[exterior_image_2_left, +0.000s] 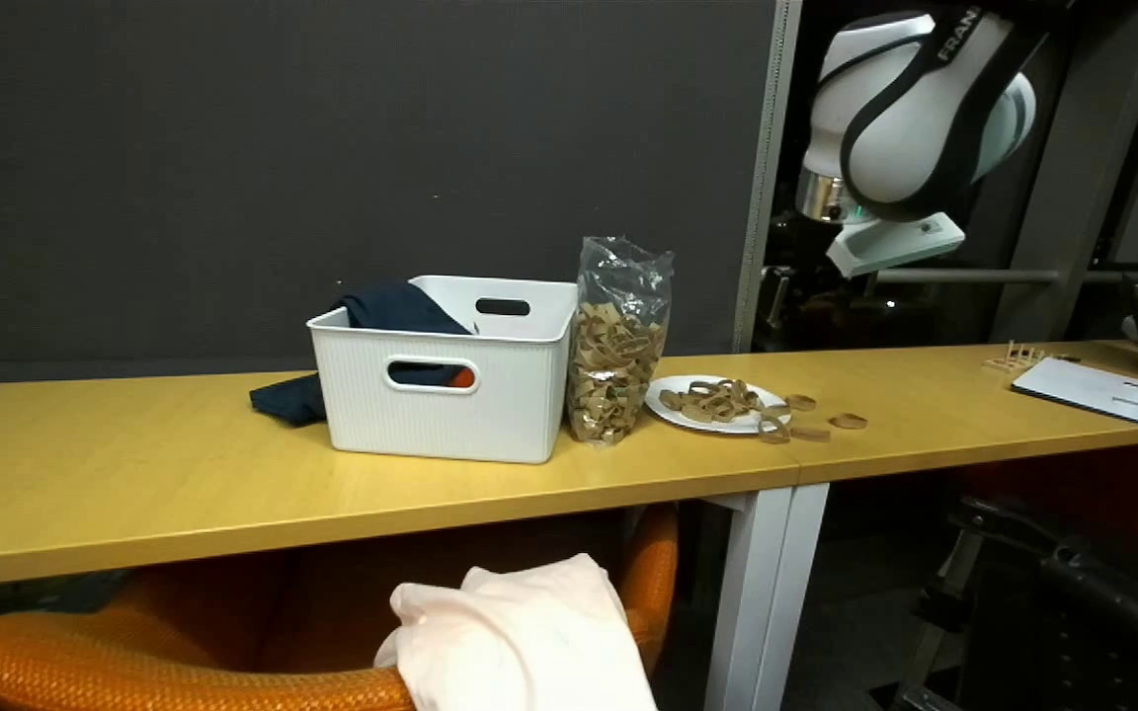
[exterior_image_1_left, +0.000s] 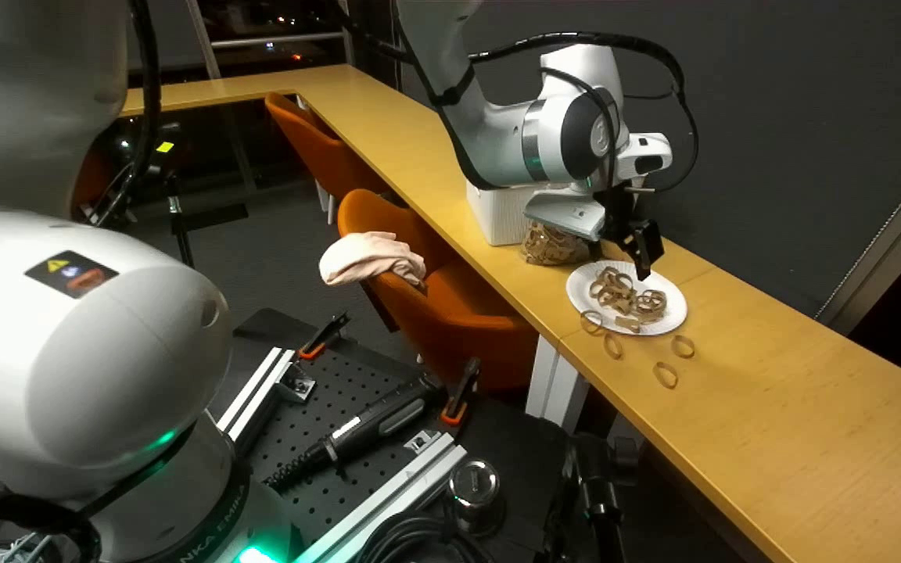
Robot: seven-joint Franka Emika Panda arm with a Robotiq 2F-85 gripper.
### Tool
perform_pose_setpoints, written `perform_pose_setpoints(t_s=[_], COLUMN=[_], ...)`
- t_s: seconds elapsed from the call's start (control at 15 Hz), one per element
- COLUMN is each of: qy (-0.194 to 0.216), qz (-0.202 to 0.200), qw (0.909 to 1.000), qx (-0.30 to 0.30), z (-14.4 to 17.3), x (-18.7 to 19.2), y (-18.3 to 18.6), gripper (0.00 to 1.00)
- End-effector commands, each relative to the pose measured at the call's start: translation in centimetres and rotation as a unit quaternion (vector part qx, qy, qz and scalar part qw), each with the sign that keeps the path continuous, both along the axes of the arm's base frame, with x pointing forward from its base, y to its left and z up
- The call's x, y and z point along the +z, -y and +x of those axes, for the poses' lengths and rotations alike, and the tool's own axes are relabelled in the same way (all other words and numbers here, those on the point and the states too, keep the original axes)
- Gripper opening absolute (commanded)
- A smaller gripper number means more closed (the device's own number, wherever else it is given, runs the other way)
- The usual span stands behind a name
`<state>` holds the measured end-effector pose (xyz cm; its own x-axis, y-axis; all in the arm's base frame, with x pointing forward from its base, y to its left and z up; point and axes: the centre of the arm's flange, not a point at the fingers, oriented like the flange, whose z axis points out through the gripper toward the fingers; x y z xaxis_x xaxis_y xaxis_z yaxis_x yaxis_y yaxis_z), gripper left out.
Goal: Put some of the contents of the plastic bag onto the white plate
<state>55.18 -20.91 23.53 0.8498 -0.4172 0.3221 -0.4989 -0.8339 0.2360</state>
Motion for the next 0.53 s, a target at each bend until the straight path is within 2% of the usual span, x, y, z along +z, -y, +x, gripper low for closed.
perform_pose_setpoints(t_s=[0.0, 0.27, 0.47], qy=[0.004, 0.025, 0.021], qz=[0.025, 0.021, 0.013], qw=[0.9997, 0.9995, 0.9997], qx=[-0.004, 0.0, -0.001], z=[-4.1, -3.8, -2.2], x=[-0.6, -3.1, -5.2], y=[0.0, -0.1, 0.6], gripper=[1.0, 1.0, 1.0])
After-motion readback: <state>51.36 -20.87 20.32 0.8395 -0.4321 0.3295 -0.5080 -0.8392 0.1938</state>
